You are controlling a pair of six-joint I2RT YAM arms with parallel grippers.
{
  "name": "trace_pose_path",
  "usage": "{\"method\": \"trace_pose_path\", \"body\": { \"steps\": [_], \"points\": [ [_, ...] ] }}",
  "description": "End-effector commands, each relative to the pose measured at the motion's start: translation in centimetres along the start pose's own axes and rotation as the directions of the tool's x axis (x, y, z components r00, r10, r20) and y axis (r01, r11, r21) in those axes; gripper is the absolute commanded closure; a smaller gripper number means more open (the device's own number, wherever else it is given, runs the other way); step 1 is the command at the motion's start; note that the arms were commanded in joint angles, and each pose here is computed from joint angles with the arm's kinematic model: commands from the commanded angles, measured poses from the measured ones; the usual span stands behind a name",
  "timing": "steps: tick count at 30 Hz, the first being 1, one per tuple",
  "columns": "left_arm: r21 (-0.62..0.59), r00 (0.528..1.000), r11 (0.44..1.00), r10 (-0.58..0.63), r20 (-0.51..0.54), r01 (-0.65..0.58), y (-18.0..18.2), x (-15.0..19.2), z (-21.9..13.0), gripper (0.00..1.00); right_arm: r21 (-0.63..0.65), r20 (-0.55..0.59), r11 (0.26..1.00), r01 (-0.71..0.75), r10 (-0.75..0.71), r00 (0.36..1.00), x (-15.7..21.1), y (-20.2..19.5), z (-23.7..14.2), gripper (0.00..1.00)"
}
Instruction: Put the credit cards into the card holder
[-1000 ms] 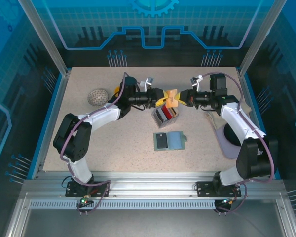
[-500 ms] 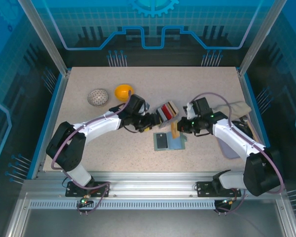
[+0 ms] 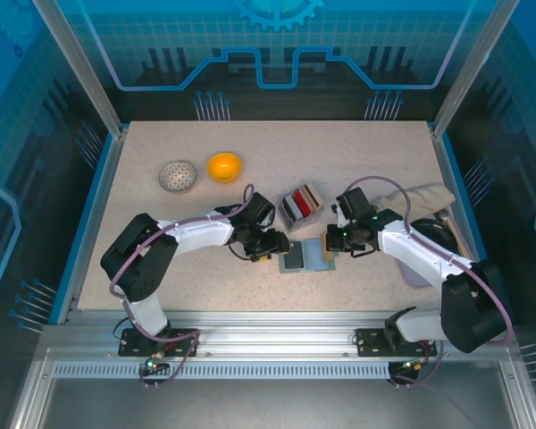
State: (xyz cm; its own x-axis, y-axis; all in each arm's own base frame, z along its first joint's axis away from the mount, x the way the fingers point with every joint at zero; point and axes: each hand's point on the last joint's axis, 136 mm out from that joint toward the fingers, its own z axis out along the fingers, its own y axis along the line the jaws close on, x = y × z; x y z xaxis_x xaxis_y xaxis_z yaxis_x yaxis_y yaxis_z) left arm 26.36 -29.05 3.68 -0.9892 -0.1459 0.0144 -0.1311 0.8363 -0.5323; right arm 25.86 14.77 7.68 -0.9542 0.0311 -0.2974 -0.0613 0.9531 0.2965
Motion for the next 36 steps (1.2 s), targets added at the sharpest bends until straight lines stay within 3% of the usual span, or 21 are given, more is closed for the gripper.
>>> {"method": "trace_pose_path", "body": {
  "steps": [1,25,36],
  "points": [
    [-0.023,1.0,1.0,-0.006,-0.005,0.006,0.5,0.0,0.6,0.42,0.044,-0.017,0.999,-0.001,0.001,1.0,0.6,-0.8,0.3,0.98],
    [0.013,0.998,1.0,-0.02,-0.055,0.021,0.3,0.2,2.7,0.49,0.092,-0.059,0.996,-0.017,0.022,0.998,1.2,-1.7,1.8,0.97],
    [0.018,0.996,1.0,-0.017,-0.086,0.019,0.2,0.7,3.6,0.54,0.019,-0.084,0.999,-0.047,0.049,0.995,1.4,-0.4,2.8,0.97]
  ]
}}
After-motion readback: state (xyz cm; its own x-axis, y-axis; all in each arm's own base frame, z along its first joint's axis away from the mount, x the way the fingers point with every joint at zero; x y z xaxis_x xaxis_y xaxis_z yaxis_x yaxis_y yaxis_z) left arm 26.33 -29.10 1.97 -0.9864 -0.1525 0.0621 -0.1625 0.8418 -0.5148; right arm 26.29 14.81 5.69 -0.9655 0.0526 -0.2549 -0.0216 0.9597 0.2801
